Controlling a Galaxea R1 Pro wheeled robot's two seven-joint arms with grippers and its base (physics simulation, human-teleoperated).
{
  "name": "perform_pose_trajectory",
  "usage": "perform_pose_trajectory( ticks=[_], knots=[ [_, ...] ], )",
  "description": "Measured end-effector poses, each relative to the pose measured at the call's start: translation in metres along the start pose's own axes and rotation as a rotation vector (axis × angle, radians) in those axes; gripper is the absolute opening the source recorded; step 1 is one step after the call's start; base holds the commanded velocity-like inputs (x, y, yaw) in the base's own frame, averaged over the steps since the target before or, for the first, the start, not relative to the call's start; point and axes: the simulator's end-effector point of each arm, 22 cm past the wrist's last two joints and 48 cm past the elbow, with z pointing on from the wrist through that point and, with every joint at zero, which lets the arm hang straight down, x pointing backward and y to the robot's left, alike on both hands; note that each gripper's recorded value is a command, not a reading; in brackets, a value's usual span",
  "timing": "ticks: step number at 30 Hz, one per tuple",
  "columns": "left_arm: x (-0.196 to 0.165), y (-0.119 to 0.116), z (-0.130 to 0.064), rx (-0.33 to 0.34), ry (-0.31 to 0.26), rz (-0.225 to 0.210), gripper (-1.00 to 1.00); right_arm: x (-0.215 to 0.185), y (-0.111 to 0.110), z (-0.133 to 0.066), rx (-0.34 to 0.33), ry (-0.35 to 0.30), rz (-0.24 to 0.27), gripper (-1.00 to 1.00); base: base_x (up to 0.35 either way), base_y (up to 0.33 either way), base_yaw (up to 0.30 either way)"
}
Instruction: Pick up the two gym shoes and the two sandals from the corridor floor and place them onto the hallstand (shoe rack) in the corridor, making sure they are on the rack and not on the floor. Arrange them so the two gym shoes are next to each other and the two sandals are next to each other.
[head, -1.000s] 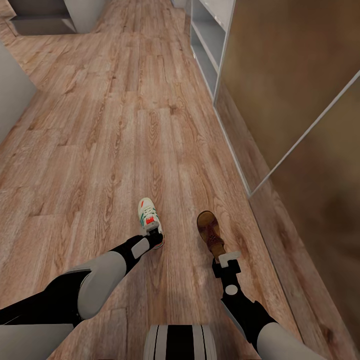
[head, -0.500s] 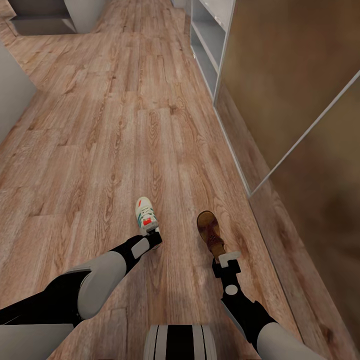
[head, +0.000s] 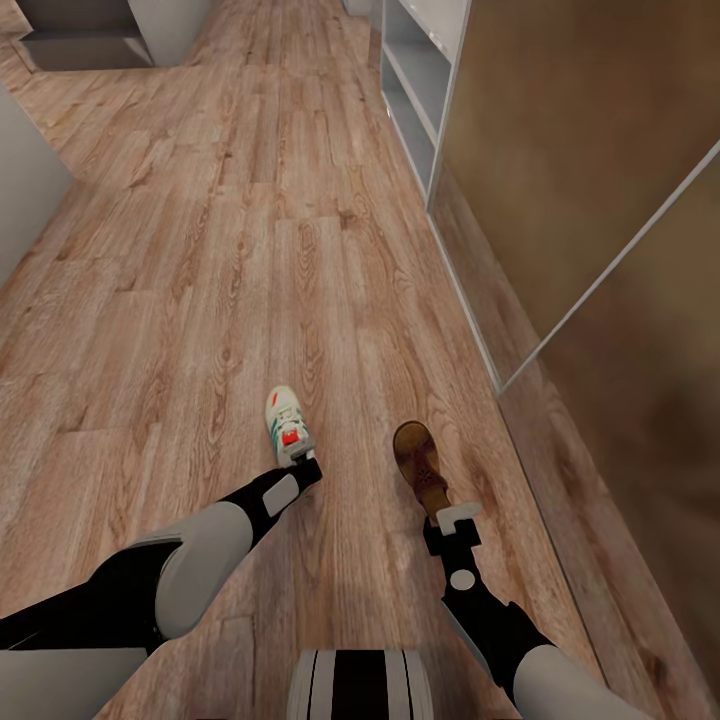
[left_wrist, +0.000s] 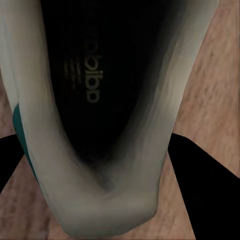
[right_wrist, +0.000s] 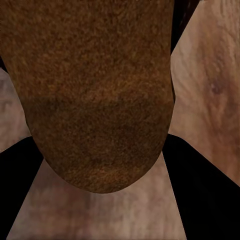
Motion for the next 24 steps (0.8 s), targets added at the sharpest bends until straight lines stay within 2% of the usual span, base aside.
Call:
perform_pose_trajectory(
  ticks=[5,11,24],
  knots=[
    [-0.032,-0.009,-0.003,0.011,-0.069,0.037,-1.0,-0.012,0.003,0.001,-0.005,-0.031,0.009,-1.0,0.0,0.0,0.0],
    [-0.058,-0.021,-0.006,0.027,-0.104,0.036,-1.0,-0.014,0.009,0.0,-0.011,-0.033,0.018,-1.0,0.0,0.0,0.0],
    [-0.061,-0.023,-0.007,0.029,-0.107,0.034,-1.0,-0.014,0.009,0.0,-0.011,-0.033,0.018,-1.0,0.0,0.0,0.0]
  ],
)
